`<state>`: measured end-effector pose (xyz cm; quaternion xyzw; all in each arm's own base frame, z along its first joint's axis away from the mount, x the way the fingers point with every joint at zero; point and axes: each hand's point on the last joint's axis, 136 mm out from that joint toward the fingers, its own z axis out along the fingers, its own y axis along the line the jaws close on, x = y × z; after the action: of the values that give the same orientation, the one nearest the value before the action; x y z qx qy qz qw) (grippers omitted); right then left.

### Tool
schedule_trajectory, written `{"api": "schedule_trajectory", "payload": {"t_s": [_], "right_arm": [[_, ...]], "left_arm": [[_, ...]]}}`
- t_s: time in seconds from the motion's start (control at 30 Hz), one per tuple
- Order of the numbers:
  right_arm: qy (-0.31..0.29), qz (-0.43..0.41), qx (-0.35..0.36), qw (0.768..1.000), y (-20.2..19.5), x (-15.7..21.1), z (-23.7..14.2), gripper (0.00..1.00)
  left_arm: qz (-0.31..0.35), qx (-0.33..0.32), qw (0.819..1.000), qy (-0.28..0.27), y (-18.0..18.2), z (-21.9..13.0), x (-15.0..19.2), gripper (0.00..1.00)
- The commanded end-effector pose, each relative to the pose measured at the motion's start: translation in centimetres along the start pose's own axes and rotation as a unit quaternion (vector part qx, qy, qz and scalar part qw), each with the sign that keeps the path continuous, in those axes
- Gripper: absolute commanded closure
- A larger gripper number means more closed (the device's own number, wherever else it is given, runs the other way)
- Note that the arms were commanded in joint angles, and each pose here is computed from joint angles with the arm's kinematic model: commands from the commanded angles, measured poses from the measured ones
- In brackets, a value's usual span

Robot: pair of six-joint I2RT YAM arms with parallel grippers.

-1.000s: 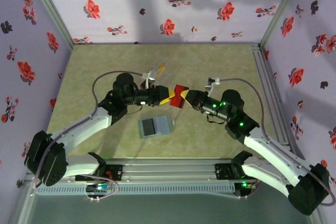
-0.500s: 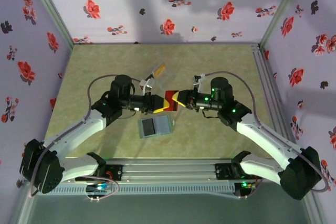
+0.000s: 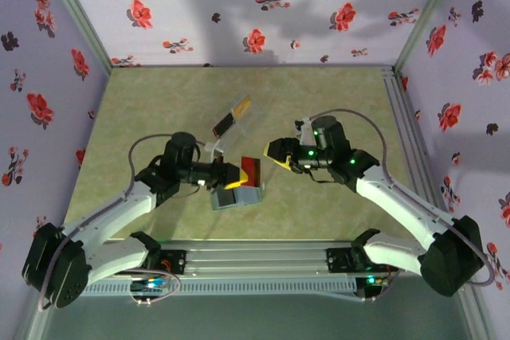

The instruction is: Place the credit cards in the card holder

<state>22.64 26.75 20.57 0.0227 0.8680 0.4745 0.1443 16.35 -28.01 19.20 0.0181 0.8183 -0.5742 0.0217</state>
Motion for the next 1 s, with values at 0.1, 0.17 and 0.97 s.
{"api": "schedule_trajectory", "payload": {"t_s": [0.1, 0.17, 0.97], "right_arm": [[0.029, -0.042, 0.135, 0.990, -7.0, 2.0, 1.9, 0.42], [0.043, -0.056, 0.160, 0.985, -8.2, 2.3, 2.4, 0.42], [0.095, -0.079, 0.232, 0.965, -13.1, 4.1, 8.0, 0.49]], "left_arm": [[-0.046, -0.110, 0.988, -0.097, 8.7, -0.7, -0.9, 0.95], [-0.043, -0.111, 0.987, -0.108, 9.9, -0.4, -1.4, 0.95], [-0.032, -0.156, 0.985, -0.060, 15.4, -0.4, -1.7, 0.99]]}}
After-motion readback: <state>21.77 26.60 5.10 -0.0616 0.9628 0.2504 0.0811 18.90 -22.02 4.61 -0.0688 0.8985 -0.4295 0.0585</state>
